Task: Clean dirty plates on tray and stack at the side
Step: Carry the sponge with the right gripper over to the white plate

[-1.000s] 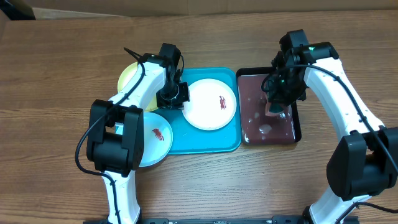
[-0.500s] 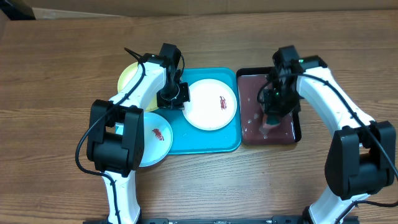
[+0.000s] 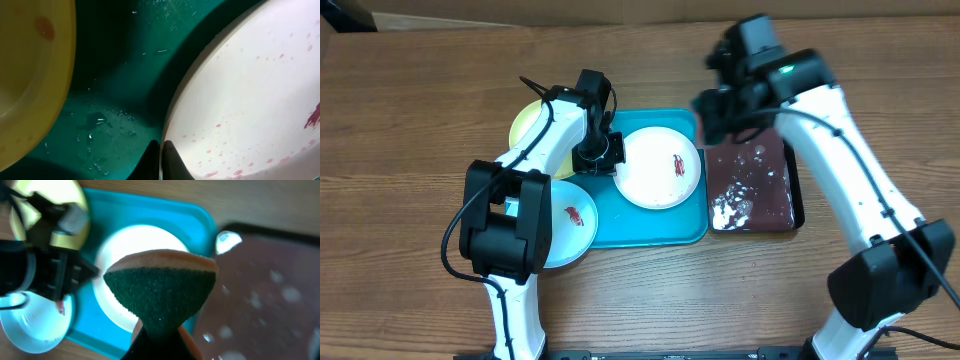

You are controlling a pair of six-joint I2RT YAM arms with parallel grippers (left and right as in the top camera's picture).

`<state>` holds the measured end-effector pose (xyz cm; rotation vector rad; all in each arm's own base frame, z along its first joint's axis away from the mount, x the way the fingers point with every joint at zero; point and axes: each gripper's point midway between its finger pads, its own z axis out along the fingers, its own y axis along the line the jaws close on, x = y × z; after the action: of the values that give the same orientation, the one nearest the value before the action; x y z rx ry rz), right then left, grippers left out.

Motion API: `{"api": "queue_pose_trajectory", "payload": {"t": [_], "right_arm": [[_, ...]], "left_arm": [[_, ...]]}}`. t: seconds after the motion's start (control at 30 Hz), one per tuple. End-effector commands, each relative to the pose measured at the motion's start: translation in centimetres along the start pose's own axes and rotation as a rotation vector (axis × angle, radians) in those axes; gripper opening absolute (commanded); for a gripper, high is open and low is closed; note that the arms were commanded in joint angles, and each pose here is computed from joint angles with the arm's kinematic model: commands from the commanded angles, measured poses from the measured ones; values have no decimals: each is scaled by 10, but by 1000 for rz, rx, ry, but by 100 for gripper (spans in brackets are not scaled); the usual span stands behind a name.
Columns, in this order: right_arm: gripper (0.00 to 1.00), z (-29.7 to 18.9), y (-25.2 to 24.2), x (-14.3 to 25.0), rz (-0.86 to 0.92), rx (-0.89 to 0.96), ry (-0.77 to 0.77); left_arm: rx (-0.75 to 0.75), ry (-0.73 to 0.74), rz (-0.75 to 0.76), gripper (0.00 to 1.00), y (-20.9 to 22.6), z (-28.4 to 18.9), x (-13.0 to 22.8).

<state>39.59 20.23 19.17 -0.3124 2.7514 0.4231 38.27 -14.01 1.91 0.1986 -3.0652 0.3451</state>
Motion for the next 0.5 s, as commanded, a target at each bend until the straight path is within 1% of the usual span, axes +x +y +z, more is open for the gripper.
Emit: {"api": "queue_pose_trajectory", "payload": {"t": [0.0,0.07,0.2,0.3,0.47], "right_arm": [[4,11,15,-1,-26,124,-53],[4,16,22,-4,-64,197,-87],[4,31,38,-1,-111,260,-108],[4,49,43,4,-140,297,-89],[4,77,30,13,-118,377,-42]], "left_arm": [[5,-3,10,4,-5,-1,-2],[-21,1,-14,4,0,-1,-1],[-90,2,-26,4,13,-2,2],[-111,11,-29,4,17,-2,4],[-122,20,-36,4,19,-3,7]]}}
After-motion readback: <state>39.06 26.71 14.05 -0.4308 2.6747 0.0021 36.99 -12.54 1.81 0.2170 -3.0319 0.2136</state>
